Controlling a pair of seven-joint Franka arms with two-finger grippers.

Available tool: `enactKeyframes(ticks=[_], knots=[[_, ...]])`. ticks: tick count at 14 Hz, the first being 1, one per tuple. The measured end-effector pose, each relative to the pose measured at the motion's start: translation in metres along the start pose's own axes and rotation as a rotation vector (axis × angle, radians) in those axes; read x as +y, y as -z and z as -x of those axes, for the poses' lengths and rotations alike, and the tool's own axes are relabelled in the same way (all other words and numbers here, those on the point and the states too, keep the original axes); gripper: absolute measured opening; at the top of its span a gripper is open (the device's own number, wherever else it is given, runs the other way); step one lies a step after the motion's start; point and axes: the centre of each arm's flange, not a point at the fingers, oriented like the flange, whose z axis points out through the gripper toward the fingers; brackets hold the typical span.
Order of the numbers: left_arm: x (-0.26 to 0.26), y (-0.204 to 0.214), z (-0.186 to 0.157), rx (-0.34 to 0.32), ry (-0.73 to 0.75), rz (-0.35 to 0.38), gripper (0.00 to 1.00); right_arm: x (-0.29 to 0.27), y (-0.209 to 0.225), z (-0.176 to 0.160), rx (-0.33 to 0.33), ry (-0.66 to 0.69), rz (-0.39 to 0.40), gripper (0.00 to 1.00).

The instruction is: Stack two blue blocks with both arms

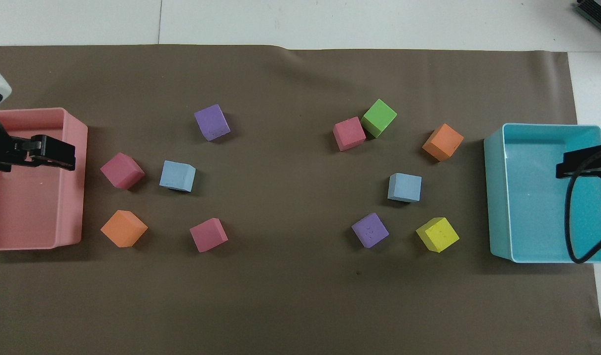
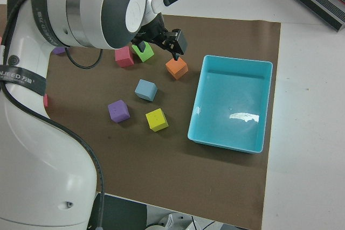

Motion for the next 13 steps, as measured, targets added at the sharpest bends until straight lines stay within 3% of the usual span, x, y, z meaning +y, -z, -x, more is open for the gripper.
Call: enactKeyframes(ticks=[13], knots=[[-0.0083, -0.0003, -0.0007, -0.001, 0.015, 0.000, 1.00, -0.0009, -0.0004, 0.0012, -0.001, 0.002, 0.000, 1.00]])
